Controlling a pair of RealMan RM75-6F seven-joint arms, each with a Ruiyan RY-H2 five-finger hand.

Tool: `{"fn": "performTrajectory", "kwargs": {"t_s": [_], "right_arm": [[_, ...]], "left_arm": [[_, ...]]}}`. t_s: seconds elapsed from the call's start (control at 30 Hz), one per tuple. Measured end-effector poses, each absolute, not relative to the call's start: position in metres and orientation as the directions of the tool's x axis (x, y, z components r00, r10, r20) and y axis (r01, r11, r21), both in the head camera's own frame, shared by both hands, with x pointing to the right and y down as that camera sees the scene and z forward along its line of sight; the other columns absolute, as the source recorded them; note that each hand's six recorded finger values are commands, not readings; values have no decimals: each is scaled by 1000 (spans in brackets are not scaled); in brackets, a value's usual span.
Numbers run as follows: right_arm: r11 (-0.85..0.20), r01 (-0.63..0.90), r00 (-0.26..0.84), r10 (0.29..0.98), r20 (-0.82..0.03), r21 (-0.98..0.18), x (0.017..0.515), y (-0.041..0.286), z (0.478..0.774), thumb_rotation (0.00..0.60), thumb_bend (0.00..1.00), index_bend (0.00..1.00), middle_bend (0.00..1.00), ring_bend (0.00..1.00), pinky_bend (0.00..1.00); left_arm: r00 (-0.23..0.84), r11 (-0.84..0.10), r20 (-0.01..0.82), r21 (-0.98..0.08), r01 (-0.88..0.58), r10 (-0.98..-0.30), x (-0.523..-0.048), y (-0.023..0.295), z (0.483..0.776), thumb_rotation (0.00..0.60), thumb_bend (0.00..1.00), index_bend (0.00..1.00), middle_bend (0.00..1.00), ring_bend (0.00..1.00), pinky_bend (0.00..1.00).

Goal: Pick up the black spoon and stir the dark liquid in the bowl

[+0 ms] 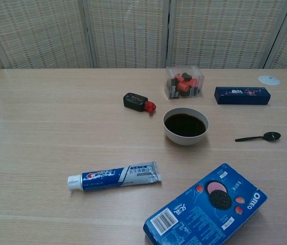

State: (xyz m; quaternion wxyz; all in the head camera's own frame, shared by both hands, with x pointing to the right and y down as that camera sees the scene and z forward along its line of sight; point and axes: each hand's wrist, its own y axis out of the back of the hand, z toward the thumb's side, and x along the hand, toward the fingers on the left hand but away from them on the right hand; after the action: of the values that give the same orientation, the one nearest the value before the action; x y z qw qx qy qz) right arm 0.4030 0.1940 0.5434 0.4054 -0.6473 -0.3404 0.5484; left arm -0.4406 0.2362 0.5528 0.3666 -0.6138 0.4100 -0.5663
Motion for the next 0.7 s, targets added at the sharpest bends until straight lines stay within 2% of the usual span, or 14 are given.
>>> {"fn": "performTrajectory", "kwargs": {"t_s": [0.13,0.17,0.27,0.43,0.7], "right_arm": [[-452,-73,216,863,-457,-889,389,179,554,600,325,269,767,841,969],[-452,-93,229,858,-461,-887,385,175,556,600,323,312,823,900,995],[-449,-146,270,839,-472,-882,371,163,567,600,321,373,925,992,1000],[-445,-210,298,819,-491,-870,356,148,587,600,322,444,993,1000,1000],[-426,-355,313,785,-535,-832,334,138,625,600,329,456,1000,1000,1000]], "left_arm": [[19,-389,389,-917,-91,-921,-442,237,552,600,260,0,0,0,0],[18,-389,389,-917,-92,-921,-442,237,552,600,260,0,0,0,0],[15,-392,393,-915,-93,-920,-444,239,552,600,260,0,0,0,0],[7,-397,398,-913,-96,-917,-447,242,553,600,261,0,0,0,0],[-2,-397,399,-912,-102,-917,-451,245,553,600,260,0,0,0,0]]}}
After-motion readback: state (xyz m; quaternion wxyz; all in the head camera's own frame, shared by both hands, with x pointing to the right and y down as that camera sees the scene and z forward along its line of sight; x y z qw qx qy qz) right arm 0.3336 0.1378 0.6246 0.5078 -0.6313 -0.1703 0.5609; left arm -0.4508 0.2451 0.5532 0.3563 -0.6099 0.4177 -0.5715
